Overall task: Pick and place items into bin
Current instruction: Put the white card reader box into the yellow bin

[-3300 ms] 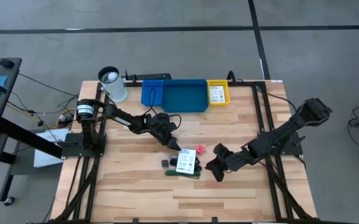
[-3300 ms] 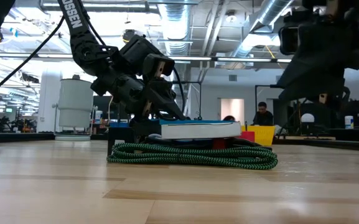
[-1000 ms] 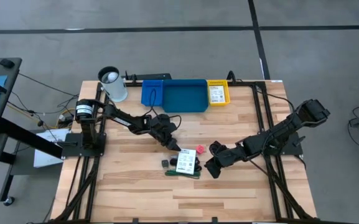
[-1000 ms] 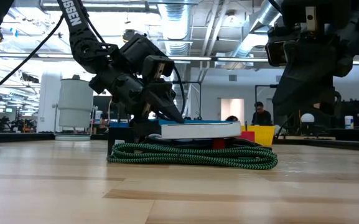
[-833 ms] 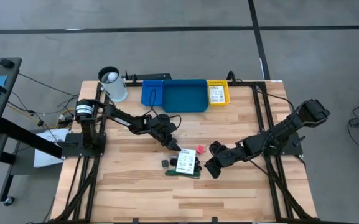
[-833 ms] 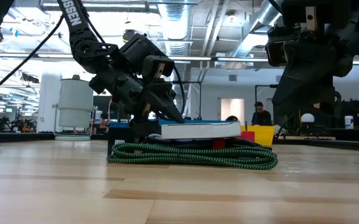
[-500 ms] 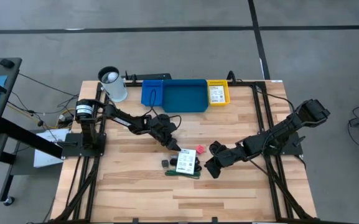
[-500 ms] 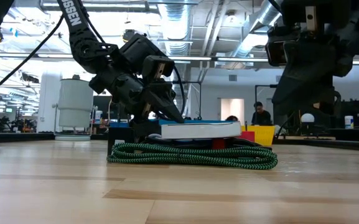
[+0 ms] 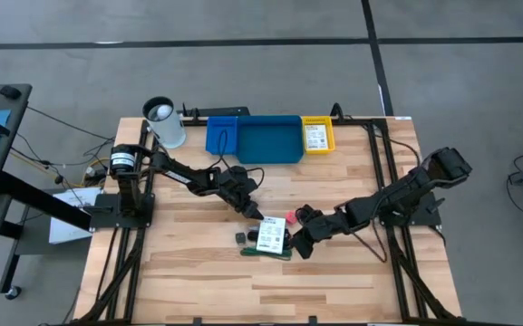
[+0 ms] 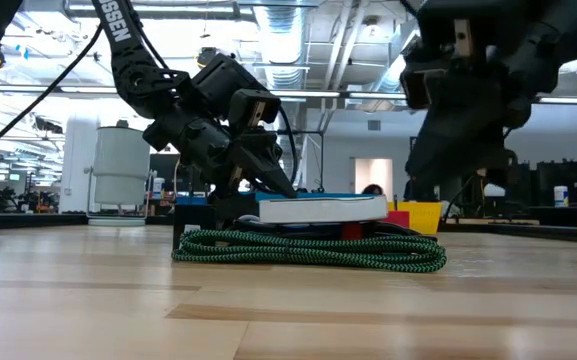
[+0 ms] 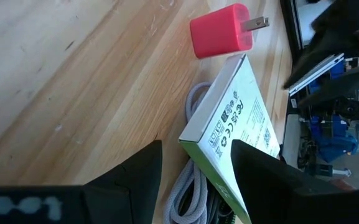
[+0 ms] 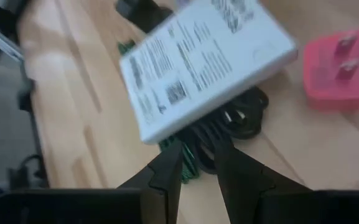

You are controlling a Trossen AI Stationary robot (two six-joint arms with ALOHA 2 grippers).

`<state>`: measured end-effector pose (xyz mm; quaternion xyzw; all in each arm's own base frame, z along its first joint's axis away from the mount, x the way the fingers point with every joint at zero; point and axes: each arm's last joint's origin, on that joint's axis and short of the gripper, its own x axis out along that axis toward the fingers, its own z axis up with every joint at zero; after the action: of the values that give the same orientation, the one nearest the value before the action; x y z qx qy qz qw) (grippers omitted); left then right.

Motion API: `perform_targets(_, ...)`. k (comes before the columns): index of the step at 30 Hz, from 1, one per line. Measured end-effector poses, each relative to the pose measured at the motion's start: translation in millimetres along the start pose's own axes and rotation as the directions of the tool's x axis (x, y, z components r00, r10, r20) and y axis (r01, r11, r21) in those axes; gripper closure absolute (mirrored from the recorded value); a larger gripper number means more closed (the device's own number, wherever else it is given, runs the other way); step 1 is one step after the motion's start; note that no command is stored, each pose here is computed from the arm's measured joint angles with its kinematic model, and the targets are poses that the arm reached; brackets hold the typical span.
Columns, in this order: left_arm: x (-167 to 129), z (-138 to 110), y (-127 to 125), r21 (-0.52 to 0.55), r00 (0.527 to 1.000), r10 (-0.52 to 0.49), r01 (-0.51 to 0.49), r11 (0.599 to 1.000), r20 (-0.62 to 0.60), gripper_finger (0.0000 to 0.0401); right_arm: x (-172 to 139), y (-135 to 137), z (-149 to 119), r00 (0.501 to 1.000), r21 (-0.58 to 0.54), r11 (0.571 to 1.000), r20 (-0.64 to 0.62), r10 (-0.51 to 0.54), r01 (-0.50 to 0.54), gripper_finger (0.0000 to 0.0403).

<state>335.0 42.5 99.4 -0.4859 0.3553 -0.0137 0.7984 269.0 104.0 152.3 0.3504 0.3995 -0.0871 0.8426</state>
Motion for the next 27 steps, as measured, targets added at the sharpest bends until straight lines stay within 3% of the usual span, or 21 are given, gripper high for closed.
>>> perform_targets(7,0.0,0.2,-0.2,-0.001,1.0,-0.003,0.003,1.0,0.002,0.022,16.7,8.2,1.5,0.999,-0.033,0.999,-0.027,-0.018,0.017,0.0312)
perform_targets(27,1.7,2.9,-4.6,0.007,1.0,-0.014,0.014,1.0,0.008,0.022,16.5,8.8,1.8,0.999,-0.046,0.999,-0.03,-0.02,0.018,0.0312)
